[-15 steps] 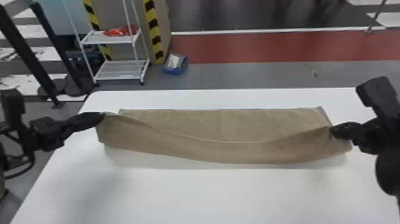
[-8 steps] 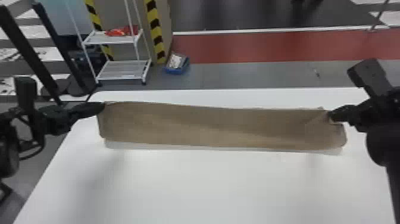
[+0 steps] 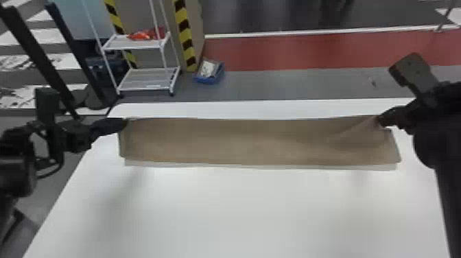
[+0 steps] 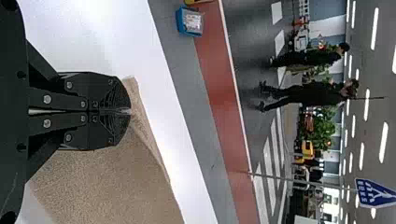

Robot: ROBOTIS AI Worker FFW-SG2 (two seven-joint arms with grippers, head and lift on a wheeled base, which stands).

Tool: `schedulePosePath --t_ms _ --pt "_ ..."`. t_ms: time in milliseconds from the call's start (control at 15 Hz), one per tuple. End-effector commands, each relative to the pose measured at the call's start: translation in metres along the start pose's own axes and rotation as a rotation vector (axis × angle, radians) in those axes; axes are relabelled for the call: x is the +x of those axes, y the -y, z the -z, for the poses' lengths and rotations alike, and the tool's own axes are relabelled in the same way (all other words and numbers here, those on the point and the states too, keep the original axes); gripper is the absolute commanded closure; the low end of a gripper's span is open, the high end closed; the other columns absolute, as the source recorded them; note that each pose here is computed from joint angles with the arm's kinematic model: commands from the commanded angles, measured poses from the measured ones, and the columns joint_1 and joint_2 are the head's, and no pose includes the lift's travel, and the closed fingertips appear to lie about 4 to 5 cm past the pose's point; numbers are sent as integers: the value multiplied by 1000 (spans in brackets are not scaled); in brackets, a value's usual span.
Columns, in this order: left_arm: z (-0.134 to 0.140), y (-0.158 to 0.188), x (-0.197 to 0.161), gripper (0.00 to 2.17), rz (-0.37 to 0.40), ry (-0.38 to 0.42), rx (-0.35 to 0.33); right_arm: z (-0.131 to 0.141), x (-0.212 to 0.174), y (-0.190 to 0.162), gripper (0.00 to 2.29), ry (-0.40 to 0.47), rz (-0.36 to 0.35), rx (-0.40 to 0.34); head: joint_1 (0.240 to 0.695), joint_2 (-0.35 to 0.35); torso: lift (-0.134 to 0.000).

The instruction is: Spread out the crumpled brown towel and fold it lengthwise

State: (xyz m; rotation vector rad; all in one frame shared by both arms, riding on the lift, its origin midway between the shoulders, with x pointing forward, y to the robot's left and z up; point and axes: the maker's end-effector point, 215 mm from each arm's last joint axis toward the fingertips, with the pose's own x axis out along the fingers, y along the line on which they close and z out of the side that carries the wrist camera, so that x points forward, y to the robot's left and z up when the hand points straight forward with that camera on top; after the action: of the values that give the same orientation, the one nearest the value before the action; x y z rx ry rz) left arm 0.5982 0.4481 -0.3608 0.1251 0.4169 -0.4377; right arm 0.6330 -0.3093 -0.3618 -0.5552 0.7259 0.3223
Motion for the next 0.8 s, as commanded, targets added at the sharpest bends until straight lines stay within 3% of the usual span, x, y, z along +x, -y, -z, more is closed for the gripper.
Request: schedulePosePath --t_ms 0,467,533,600,667,733 --pt "-1 1 3 1342 5 -6 17 0 4 1 1986 -14 3 -20 683 122 -128" --pt "-12 7 17 1342 10 -11 51 14 16 16 1980 -69 53 -67 680 104 -128" --pt "-14 8 20 1335 5 -5 62 16 16 22 1838 -75 83 -68 679 100 -128" --pt "-18 10 24 1042 -11 14 76 21 15 28 1322 -87 112 -51 678 94 -128" --pt "-24 11 28 336 -36 58 80 24 15 32 356 -93 136 -36 677 89 -128" --pt "-22 10 30 -1 -57 61 76 29 14 38 -1 -109 175 -25 674 82 -128"
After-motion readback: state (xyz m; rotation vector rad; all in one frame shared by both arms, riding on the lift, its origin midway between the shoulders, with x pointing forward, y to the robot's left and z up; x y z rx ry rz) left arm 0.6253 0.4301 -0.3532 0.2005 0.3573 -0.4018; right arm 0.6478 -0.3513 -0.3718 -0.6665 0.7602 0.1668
